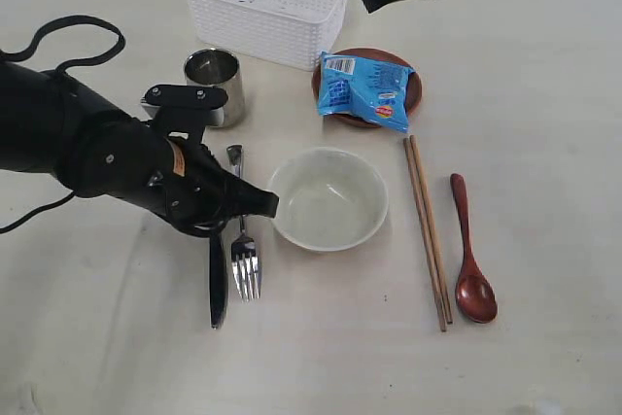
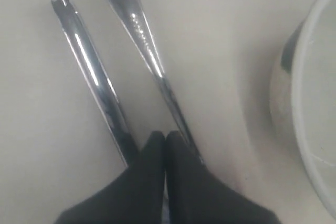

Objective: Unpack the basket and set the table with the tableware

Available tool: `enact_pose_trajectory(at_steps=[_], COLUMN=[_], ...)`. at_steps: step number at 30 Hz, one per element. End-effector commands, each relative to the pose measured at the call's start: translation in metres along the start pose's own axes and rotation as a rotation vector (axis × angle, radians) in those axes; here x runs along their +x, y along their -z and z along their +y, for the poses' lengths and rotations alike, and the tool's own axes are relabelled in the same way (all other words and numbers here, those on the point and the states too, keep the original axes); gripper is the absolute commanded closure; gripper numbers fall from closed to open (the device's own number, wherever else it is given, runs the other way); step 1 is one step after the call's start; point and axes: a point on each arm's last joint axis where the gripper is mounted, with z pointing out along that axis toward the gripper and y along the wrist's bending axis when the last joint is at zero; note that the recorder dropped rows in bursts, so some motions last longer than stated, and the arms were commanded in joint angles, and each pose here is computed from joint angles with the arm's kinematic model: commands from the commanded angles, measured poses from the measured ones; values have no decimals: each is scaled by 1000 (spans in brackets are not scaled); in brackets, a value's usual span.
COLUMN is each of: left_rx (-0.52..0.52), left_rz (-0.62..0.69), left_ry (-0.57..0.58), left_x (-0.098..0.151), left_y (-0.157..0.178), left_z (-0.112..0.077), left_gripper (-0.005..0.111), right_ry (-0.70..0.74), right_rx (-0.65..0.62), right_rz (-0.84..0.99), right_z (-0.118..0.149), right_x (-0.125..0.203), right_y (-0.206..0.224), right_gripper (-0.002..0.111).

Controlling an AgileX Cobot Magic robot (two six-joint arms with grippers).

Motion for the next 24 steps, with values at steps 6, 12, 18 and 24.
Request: enact_pose_trajectory(at_steps=[6,12,18,24], left_rx=[-5,-14,-19,-28], left_rz=[15,35,48,69], left_ry=[10,13,1,-11], left_x=[6,8,9,11], left_y=[-8,-11,-11,-11], left_z=[2,3,3,4], left_gripper=[107,107,107,107], right_ry=[-6,-8,-12,-12], right_rx=[4,3,3,3], right_rz=[-3,-3,-3,-3], right_z=[-2,-2,-2,-2], right_x=[0,0,0,0], right_y=[3,3,3,3], right_gripper=[109,109,109,109])
